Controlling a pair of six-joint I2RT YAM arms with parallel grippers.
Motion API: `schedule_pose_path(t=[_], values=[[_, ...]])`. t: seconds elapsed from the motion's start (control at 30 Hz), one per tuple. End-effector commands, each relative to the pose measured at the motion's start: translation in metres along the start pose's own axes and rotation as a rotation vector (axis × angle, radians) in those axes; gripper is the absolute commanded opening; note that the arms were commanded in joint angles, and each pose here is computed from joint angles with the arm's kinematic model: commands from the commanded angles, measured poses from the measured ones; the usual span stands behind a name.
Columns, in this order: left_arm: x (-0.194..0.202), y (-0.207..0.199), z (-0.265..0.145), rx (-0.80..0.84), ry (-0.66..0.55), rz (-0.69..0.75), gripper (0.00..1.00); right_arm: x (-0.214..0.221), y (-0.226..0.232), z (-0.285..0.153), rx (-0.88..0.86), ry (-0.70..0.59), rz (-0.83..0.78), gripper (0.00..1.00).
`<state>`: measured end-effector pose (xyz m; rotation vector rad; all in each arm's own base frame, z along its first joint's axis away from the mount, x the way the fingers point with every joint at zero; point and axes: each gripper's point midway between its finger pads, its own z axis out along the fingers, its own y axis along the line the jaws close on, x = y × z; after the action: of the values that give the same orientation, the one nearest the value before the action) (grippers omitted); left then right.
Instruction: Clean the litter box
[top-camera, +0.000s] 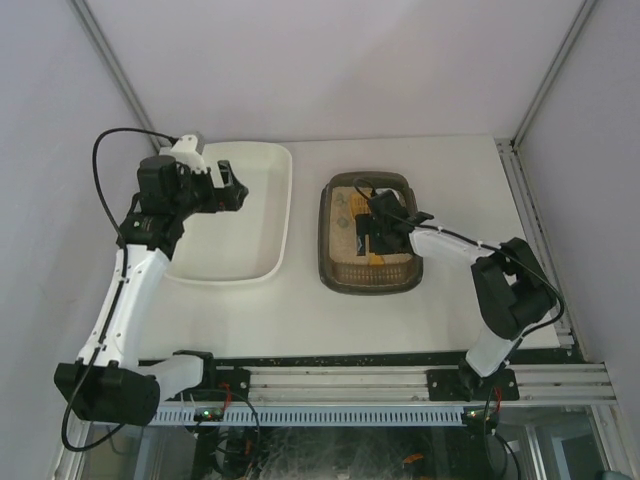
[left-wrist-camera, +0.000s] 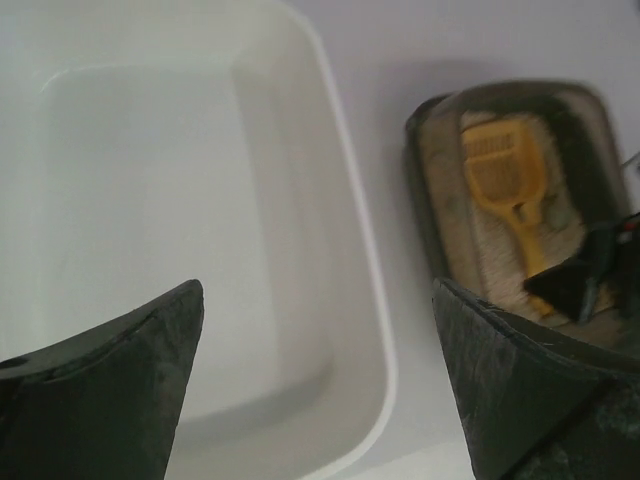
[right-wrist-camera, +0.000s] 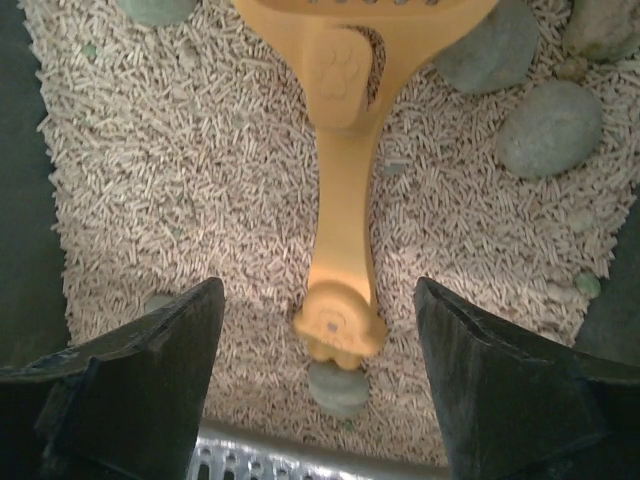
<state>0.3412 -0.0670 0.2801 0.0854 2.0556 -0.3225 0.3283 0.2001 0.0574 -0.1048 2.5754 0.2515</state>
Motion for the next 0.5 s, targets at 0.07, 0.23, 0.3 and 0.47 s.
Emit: schedule_pose_path(t=[0.07, 0.23, 0.3, 0.47], values=[[-0.055, -0.043, 0.044, 0.236, -0.158, -0.208, 1.00, -0.031, 0.000, 0.019, 0.023, -0.050, 0.016, 0.68], [-0.052, -0.046, 0.075, 0.255, -0.136, -0.281, 1.00, -0.035, 0.003, 0.034, 0.018, -0.032, 0.028, 0.50], [-0.050, -0.048, 0.083, 0.279, -0.124, -0.264, 1.00, -0.036, 0.006, 0.037, 0.009, -0.027, 0.029, 0.37], [-0.039, -0.059, 0.107, 0.325, -0.001, -0.229, 1.00, -0.040, 0.007, 0.034, 0.001, -0.029, 0.018, 0.00]])
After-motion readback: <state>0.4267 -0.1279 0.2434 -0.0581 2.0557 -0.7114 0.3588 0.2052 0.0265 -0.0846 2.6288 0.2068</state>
